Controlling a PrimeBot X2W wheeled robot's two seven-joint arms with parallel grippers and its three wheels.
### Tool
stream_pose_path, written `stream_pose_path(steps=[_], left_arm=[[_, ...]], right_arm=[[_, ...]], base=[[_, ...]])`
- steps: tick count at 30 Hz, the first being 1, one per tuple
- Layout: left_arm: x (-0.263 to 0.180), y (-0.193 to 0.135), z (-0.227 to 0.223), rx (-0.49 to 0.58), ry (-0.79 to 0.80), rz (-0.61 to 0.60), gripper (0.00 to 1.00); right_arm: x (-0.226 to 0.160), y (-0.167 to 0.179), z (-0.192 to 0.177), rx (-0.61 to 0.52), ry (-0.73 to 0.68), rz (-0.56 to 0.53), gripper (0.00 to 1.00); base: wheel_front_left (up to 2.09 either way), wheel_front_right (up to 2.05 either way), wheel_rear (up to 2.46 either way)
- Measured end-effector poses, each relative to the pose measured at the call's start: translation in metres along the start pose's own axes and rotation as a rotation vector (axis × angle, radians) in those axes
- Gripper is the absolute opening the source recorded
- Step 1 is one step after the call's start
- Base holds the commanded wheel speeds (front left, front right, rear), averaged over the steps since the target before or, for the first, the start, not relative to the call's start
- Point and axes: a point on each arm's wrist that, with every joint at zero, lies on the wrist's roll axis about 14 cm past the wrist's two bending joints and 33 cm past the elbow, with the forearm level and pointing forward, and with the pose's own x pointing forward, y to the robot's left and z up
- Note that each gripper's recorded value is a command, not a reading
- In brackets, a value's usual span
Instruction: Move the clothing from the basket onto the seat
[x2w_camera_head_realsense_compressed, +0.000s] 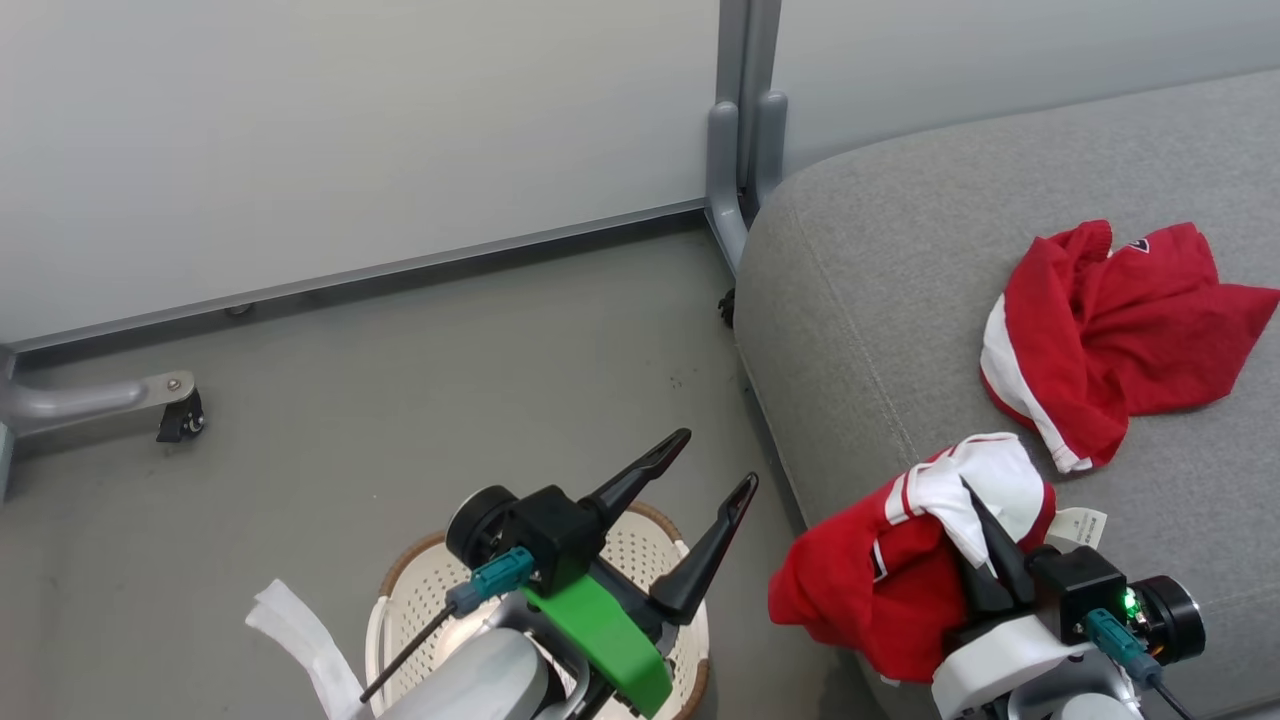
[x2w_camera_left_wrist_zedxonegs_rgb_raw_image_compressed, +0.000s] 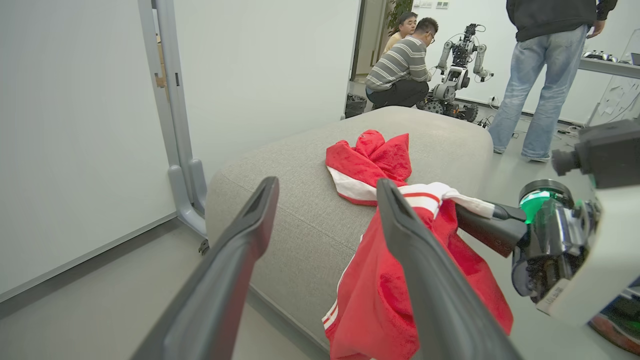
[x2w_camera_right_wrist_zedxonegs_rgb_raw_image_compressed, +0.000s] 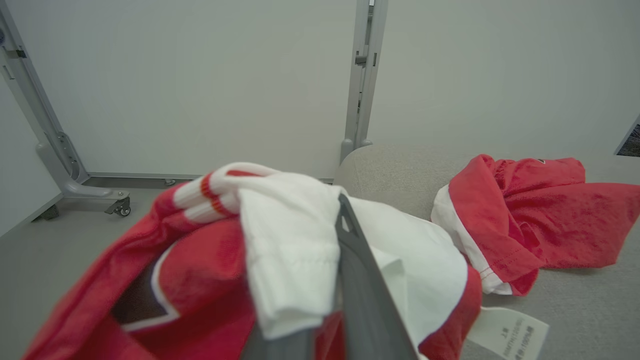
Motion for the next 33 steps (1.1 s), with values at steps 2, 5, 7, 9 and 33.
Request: stream_pose_path(steps=[2,5,7,9,33], left_arm=[[0.002,0.000,-0.002,0.000,0.005,-0.006,1.00],[0.007,-0.004,-0.006,0.001,0.014,-0.030,1.00],[0.011,-0.008,-0.008,0.000,0.018,-0.050,1.00],[0.015,-0.013,-0.011,-0.001,0.025,-0.075,1.00],[0.075,-0.035,-0.058,-0.062,0.111,-0.368,1.00]], right_arm=[[-0.001,-0.005,0.003,-0.002,-0.010,-0.015,0.00],[-0.005,-0.014,0.009,-0.004,-0.027,-0.045,0.00],[-0.008,-0.020,0.013,-0.008,-0.039,-0.067,0.00],[-0.012,-0.029,0.019,-0.013,-0.056,-0.096,0.00],[0.014,-0.155,0.100,-0.248,-0.227,-0.408,0.00]], base=[[0.00,0.00,0.00],[0.00,0.00,0.00],[0.00,0.00,0.00],[0.00,0.00,0.00],[0.00,0.00,0.00]])
